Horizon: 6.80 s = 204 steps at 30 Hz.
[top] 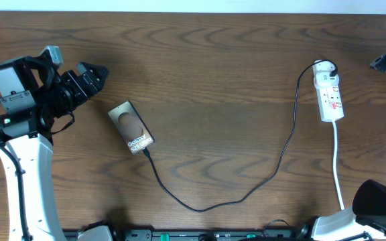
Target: Plug charger to phone and switch on socket
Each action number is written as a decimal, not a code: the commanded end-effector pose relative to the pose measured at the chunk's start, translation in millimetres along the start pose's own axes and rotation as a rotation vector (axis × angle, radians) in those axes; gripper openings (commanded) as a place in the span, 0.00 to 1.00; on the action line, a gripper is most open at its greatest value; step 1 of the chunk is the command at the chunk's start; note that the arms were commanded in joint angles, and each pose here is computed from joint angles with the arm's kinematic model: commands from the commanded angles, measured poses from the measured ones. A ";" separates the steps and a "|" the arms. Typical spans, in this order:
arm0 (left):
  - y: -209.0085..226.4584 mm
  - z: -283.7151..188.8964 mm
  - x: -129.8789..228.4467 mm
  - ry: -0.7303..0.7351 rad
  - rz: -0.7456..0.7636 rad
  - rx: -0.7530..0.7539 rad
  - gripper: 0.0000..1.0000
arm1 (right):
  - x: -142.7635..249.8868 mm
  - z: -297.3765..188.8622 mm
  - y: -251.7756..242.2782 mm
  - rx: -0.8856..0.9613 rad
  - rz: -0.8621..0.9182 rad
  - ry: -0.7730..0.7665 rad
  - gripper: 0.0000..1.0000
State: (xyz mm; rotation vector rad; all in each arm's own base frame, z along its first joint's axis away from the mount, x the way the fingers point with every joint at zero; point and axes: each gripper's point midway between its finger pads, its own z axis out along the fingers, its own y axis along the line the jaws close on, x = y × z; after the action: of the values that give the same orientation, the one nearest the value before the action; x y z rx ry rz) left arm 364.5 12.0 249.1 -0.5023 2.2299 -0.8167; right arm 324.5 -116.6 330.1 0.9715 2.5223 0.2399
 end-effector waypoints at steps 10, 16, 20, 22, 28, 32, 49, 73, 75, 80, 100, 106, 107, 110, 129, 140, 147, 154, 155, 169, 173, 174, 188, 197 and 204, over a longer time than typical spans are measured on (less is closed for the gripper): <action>-1.4 -25.5 12.6 -0.170 0.210 -0.365 0.89 | 0.6 -4.5 2.2 -0.002 0.005 -0.013 0.99; -27.2 -45.8 27.4 -0.361 0.361 -0.412 0.89 | 0.6 -4.4 2.2 -0.002 0.006 -0.013 0.99; -35.7 -64.6 32.9 -0.587 0.374 -0.262 0.89 | 0.6 -4.5 2.2 -0.002 0.005 -0.013 0.99; -34.8 -72.6 37.4 -0.673 0.374 -0.203 0.89 | 0.6 -4.5 2.2 -0.002 0.005 -0.013 0.99; -29.3 -98.7 54.7 -0.919 0.412 -0.049 0.89 | 0.6 -4.5 2.2 -0.002 0.005 -0.013 0.99; -19.0 -102.9 64.6 -0.986 0.428 -0.022 0.89 | 0.6 -4.4 2.2 -0.002 0.006 -0.013 0.99; 37.3 -64.1 103.2 -0.929 0.536 -0.083 0.89 | 0.6 -4.4 2.2 -0.002 0.006 -0.013 0.99; 82.2 -20.4 142.1 -0.642 0.524 -0.197 0.89 | 0.6 -4.4 2.2 -0.002 0.006 -0.013 0.99; 82.3 -20.4 142.1 -0.641 0.524 -0.198 0.90 | 0.7 -4.5 2.2 -0.003 0.005 -0.013 0.99; 82.3 -20.4 142.1 -0.641 0.524 -0.198 0.89 | 0.6 -4.4 2.2 -0.002 0.006 -0.013 0.99; 82.3 -20.4 142.1 -0.641 0.524 -0.198 0.90 | 0.6 -4.5 2.2 -0.002 0.005 -0.013 0.99; 82.2 -20.4 142.1 -0.642 0.524 -0.197 0.89 | 0.6 -4.5 2.2 -0.002 0.005 -0.013 0.99; 82.2 -20.4 142.1 -0.642 0.524 -0.197 0.89 | 0.6 -4.5 2.2 -0.002 0.005 -0.013 0.99; 82.2 -20.4 142.1 -0.641 0.524 -0.197 0.90 | -2.3 -4.2 -0.8 0.016 0.004 -0.026 0.99; 82.2 -20.4 142.1 -0.642 0.524 -0.197 0.89 | -23.8 27.2 89.2 -0.135 -0.250 -0.362 0.99; 82.3 -20.4 142.1 -0.641 0.524 -0.198 0.90 | 29.0 97.0 70.2 -0.255 -0.297 -0.573 0.99; 82.2 -20.4 142.1 -0.642 0.524 -0.197 0.89 | 57.4 104.7 46.0 -0.335 -0.297 -0.752 0.99; 82.2 -20.4 142.1 -0.642 0.524 -0.197 0.89 | 92.3 103.2 4.5 -0.334 -0.259 -0.898 0.99; 82.2 -20.4 142.1 -0.642 0.524 -0.197 0.90 | 97.2 102.9 -0.2 -0.335 -0.255 -0.911 0.99; 82.3 -20.4 142.1 -0.642 0.524 -0.198 0.90 | 141.8 119.4 -38.6 -0.369 -0.238 -1.010 0.99; 82.2 -20.4 142.1 -0.642 0.524 -0.197 0.90 | 151.1 127.6 -46.0 -0.334 -0.261 -0.969 0.99; 82.3 -20.4 142.1 -0.641 0.524 -0.198 0.90 | 152.9 127.9 -47.3 -0.327 -0.271 -0.968 0.99; 82.2 -20.4 142.1 -0.642 0.524 -0.197 0.89 | 173.4 120.9 -29.9 -0.342 -0.568 -0.994 0.99; 82.2 -20.4 142.1 -0.642 0.524 -0.197 0.90 | 175.9 121.3 -27.0 -0.359 -0.569 -0.986 0.99; 82.3 -20.4 142.1 -0.641 0.524 -0.198 0.89 | 178.2 120.9 -23.7 -0.373 -0.579 -0.983 0.99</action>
State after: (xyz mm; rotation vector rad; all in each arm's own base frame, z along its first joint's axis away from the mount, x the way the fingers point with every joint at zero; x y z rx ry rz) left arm 244.9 -1.3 153.7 -0.1976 1.6629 -0.1502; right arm 245.9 -17.0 156.8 0.1261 1.6417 0.0228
